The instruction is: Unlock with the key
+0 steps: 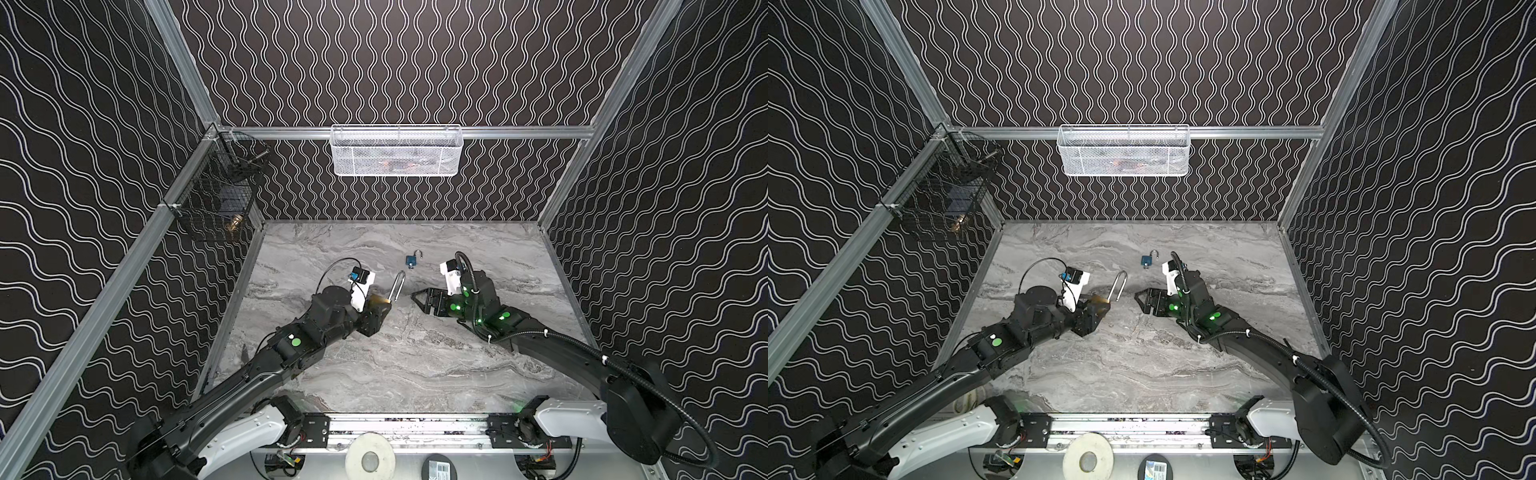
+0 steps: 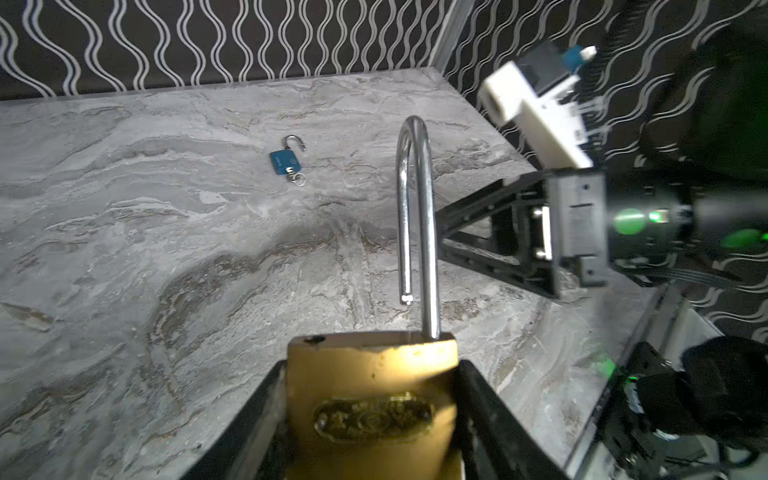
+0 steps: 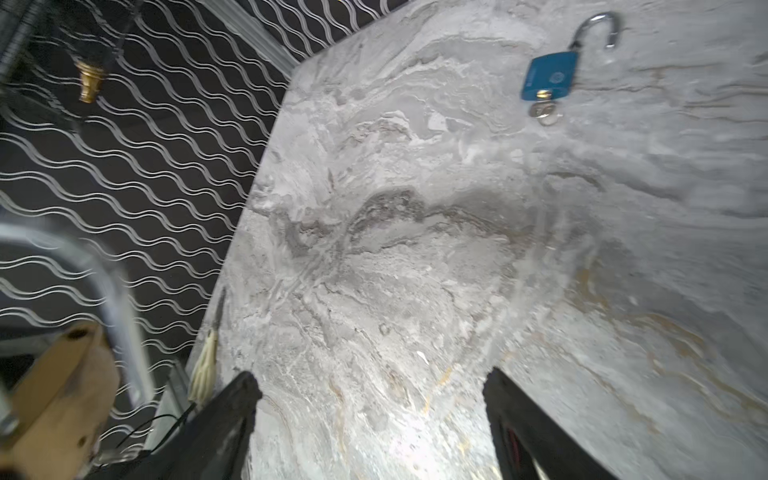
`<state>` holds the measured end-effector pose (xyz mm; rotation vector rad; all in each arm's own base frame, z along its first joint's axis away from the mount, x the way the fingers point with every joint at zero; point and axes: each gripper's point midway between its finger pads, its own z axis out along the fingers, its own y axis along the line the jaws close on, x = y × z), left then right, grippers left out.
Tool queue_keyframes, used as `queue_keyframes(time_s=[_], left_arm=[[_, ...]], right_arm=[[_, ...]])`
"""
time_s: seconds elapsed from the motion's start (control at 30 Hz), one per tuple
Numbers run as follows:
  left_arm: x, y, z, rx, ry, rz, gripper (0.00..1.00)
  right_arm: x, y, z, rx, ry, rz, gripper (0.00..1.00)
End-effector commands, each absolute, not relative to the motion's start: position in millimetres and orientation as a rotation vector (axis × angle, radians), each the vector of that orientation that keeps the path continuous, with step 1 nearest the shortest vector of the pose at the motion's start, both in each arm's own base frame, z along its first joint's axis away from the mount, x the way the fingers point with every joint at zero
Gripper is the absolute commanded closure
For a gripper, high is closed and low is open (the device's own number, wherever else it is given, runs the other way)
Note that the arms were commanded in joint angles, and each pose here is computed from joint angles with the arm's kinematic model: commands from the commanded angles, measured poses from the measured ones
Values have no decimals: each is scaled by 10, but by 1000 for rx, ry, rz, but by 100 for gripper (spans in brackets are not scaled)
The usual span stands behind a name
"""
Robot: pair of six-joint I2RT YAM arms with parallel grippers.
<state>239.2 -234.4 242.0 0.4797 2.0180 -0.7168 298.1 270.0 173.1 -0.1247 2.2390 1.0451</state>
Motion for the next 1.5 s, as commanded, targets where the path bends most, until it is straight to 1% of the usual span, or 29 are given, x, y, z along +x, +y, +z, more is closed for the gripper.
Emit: queue_keyframes(time_s=[0.0, 0.17, 0.37, 0.63, 0.9, 1.07, 1.2, 1.33, 1.47], left_arm=[[2255, -2548, 2711, 527, 1906, -915, 100], [2184, -2579, 2725, 525, 1896, -981, 100], [2224, -2527, 2703, 492, 1899, -950, 100], [2388, -2392, 2566, 410, 1950, -819, 100], [2431, -2375, 2465, 396, 1973, -786, 100], [2522, -2335, 2462, 360, 1972, -735, 100], [2691, -2323, 2436, 344, 2026, -626, 100], [2921, -2363, 2218, 350, 2143, -483, 100], [3180, -2405, 2020, 348, 2226, -362, 100]], right_arm=[[2980, 2917, 2041, -235, 2074, 1280, 12], [2922, 3112, 2325, -366, 1919, 1482, 12], [2804, 3134, 2430, -414, 1865, 1558, 14], [2733, 3093, 2473, -420, 1864, 1553, 14], [2720, 3065, 2518, -425, 1860, 1529, 14], [2730, 3018, 2378, -405, 1916, 1474, 14], [2606, 2839, 2156, -358, 1975, 1403, 12], [2528, 2570, 1997, -287, 2052, 1239, 10], [2477, 2394, 2106, -302, 2058, 1089, 8]])
